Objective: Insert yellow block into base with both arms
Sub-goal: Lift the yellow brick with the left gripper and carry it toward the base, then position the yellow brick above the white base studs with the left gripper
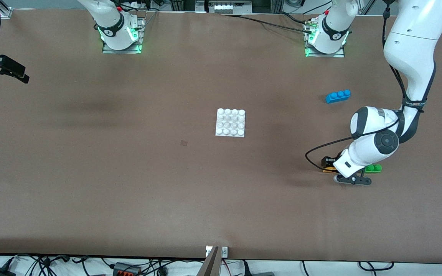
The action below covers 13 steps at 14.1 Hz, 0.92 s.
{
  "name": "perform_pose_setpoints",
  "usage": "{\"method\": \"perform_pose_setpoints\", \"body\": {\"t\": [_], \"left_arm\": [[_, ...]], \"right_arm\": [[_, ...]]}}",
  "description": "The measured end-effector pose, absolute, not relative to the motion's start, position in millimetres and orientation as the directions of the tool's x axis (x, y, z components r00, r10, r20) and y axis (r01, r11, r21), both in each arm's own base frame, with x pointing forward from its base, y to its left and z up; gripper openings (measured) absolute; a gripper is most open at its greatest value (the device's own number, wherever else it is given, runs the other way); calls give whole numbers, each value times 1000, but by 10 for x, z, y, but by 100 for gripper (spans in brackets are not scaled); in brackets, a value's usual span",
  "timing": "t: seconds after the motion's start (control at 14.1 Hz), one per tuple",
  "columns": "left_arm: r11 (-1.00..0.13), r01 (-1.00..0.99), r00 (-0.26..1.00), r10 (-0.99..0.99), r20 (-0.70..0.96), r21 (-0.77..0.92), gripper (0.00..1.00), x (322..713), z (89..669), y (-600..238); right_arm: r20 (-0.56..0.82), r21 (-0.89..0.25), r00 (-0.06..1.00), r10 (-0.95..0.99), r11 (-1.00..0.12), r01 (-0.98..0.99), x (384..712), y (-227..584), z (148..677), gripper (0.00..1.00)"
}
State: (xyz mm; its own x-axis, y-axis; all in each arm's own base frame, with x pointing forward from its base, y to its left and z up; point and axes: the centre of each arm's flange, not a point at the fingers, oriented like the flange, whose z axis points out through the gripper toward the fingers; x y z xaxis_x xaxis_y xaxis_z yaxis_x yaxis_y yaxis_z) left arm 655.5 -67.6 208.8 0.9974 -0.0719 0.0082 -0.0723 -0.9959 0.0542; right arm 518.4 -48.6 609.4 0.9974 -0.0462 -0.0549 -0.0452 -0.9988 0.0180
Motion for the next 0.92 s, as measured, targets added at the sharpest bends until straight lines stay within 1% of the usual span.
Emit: {"method": "perform_pose_setpoints", "body": {"t": [0.57,0.78,0.92], "left_arm": [[-984,-3,1000,-5,-11,177,69,6297,2787,-2311],[-983,41,999,35,-39,177,69,6030,2801,-2944],[-985,29,998,20,-55,170,69,5779,2783,-3396]], "right_arm": [[-56,18,998,-43,-999,-42,5185,-469,6094,100],[-56,18,998,-40,-999,-40,5186,-454,6093,100],[-55,18,998,-40,-999,-39,5187,-449,6094,100]]}}
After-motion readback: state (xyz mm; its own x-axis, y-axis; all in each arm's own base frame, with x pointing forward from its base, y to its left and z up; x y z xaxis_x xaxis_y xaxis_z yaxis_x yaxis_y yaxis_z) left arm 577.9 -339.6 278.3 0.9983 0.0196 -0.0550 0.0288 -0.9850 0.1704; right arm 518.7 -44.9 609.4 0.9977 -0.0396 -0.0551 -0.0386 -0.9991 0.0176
